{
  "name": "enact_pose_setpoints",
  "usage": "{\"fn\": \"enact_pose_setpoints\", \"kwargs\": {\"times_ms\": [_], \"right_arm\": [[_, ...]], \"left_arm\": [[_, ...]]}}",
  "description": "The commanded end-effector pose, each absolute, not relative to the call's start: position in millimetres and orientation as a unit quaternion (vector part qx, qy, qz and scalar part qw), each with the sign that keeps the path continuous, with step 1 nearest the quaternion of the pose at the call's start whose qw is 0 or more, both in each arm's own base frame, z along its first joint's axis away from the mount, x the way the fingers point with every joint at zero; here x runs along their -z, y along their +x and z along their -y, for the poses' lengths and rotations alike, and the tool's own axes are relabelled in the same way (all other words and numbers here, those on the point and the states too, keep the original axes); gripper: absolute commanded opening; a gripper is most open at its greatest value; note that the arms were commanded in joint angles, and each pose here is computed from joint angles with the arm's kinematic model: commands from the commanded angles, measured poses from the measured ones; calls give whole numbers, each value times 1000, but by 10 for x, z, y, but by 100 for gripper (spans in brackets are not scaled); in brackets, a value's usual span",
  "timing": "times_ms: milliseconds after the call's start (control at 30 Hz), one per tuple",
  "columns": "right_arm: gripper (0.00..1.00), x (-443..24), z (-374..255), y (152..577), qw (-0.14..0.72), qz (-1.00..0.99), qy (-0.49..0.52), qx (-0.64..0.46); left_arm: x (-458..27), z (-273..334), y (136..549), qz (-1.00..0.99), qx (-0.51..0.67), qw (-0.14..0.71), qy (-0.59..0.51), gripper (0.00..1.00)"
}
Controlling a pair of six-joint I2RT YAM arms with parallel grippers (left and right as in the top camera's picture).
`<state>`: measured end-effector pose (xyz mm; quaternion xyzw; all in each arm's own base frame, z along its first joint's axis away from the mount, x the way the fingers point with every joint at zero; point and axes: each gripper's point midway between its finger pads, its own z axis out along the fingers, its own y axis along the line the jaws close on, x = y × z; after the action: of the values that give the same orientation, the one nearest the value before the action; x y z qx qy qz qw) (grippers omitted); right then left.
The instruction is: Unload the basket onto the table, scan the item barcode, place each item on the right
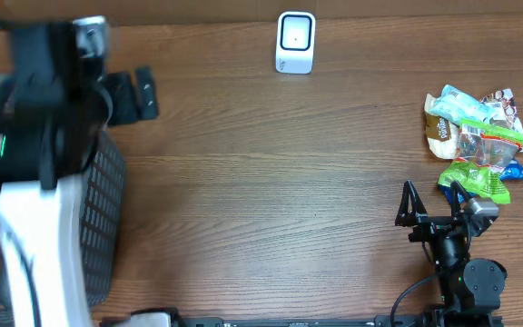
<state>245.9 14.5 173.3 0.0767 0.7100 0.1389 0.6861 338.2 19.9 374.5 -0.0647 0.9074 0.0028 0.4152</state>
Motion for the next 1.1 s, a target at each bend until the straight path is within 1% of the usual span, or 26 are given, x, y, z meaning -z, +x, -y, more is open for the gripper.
{"fn": "enact_pose_setpoints", "kwargs": {"times_ms": [0, 100, 367, 533, 700, 933, 1067], "right_arm": [[100, -1724, -151, 2458, 688, -708, 75, -141], [100, -1724, -151, 2458, 688, -708, 75, -141], [100, -1724, -150, 2458, 688, -708, 75, -141], [100, -1724, -150, 2458, 688, -708, 75, -141], [100, -1724, -150, 2458, 688, -708, 75, -141], [100, -1724, -151, 2458, 688, -708, 75, -141], [100, -1724, -150, 2458, 688, -708, 75, -141]], "left_arm": [[-3601, -211, 3164, -890, -22, 454, -36, 100], [-3424, -224, 3069, -864, -31, 501, -26, 100], [-2607, -313, 2762, -803, -45, 593, -42, 100], [-2282, -302, 2618, -759, -59, 648, -27, 99], [-2113, -285, 2498, -720, -67, 690, -19, 100], [-1908, -132, 2430, -697, -71, 711, 57, 100], [-1585, -158, 2453, -728, -76, 679, 59, 100]]}}
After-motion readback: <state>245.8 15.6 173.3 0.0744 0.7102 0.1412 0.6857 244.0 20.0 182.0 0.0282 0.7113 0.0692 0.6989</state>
